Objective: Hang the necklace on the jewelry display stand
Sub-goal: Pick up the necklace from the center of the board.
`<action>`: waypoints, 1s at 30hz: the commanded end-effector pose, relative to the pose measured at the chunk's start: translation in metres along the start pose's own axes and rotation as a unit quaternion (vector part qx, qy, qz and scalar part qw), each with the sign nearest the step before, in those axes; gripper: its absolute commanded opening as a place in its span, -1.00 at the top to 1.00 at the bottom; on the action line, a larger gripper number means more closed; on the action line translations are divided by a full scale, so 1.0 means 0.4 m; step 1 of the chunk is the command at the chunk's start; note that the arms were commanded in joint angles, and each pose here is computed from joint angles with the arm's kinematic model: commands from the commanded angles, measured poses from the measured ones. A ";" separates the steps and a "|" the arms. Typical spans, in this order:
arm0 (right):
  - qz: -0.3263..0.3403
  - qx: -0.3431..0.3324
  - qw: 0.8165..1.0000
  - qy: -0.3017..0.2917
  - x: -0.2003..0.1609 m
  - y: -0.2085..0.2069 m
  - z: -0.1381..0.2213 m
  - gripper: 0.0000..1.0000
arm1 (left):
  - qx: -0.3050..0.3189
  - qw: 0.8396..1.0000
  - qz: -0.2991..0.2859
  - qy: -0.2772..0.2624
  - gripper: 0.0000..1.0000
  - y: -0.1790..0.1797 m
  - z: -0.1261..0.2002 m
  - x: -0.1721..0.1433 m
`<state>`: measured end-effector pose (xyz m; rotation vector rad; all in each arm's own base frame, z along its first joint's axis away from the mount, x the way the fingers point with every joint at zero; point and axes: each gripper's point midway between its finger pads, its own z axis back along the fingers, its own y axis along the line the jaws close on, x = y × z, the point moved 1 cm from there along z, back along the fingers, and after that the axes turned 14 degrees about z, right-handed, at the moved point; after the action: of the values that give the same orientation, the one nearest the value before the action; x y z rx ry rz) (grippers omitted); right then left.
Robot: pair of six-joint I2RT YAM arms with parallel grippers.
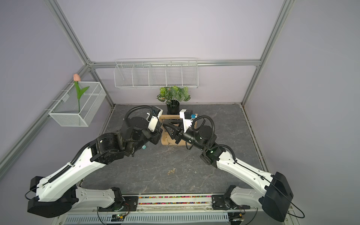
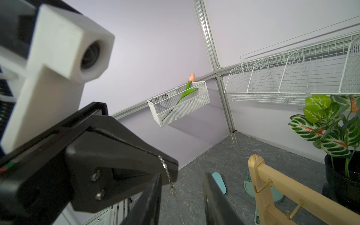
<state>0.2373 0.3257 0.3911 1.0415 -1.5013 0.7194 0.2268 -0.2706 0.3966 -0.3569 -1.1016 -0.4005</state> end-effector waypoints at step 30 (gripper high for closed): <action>0.022 -0.026 0.999 0.016 -0.055 -0.050 -0.066 0.38 | -0.033 0.999 0.016 -0.022 1.00 -0.011 0.064 0.054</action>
<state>0.2628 0.3467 0.3519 0.9526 -1.4343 0.7342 0.2177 -0.2707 0.4099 -0.4070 -1.0996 -0.4160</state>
